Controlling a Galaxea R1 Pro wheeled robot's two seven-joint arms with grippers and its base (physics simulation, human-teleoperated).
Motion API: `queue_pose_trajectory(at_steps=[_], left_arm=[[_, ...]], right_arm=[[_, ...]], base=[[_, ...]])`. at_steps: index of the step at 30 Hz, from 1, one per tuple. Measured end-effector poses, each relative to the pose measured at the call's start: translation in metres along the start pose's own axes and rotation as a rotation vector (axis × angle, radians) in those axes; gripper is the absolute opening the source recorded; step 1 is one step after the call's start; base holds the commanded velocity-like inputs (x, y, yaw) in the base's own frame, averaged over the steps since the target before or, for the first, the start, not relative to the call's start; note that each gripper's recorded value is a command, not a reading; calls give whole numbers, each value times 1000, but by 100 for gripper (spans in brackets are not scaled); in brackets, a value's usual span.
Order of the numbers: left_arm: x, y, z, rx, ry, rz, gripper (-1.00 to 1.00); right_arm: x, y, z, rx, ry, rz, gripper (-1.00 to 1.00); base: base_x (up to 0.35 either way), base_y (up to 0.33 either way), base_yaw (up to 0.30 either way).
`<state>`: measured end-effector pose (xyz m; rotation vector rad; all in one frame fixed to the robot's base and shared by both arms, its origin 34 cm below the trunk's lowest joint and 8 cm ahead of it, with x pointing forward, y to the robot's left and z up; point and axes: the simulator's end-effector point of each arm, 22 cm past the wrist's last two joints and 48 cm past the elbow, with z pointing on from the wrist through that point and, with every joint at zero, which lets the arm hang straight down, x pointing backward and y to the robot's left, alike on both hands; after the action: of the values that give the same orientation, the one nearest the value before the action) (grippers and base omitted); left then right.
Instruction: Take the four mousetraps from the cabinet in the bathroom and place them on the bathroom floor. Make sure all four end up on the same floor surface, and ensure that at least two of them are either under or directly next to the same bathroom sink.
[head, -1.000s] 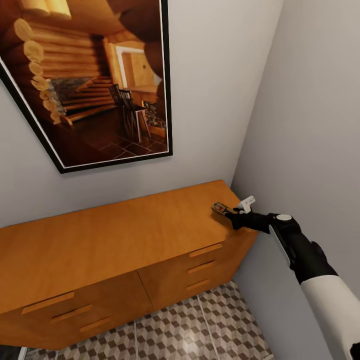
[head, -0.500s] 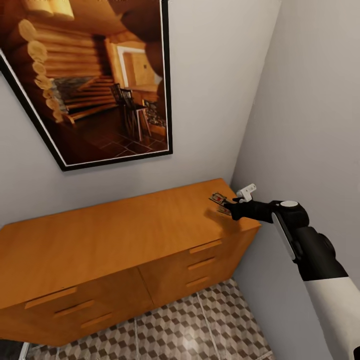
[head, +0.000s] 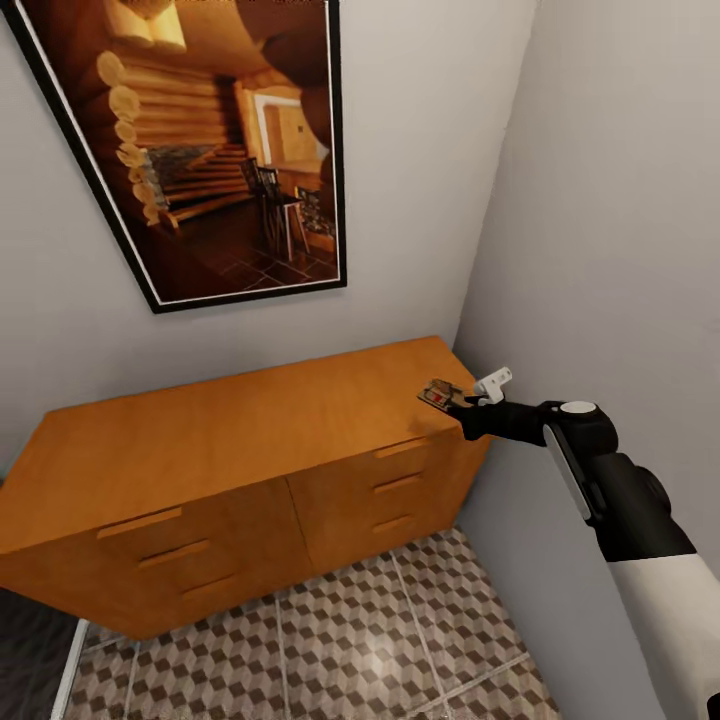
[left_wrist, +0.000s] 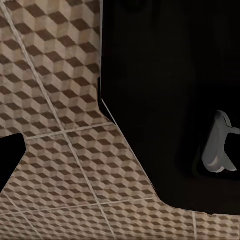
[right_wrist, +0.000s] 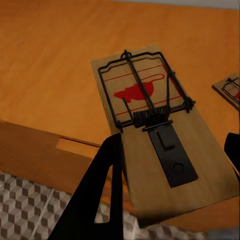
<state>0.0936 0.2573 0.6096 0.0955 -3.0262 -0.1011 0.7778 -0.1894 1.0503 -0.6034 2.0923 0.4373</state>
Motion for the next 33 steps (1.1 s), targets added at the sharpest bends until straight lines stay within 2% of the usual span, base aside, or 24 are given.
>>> queue_pose_trajectory(at_steps=[21, 25, 27, 33], left_arm=[[0, 0, 0, 0, -1, 0, 100], [0, 0, 0, 0, -3, 0, 100], [-1, 1, 0, -1, -3, 0, 100], [-1, 1, 0, -1, -5, 0, 100]], right_arm=[[9, -3, 3, -1, 19, 13, -100], [39, -10, 14, -2, 75, 56, -100], [66, -18, 24, -3, 108, 79, -100], [126, -31, 45, -10, 115, 81, -100]], base=[[-332, 0, 0], [-102, 0, 0], [-28, 0, 0], [-9, 0, 0]])
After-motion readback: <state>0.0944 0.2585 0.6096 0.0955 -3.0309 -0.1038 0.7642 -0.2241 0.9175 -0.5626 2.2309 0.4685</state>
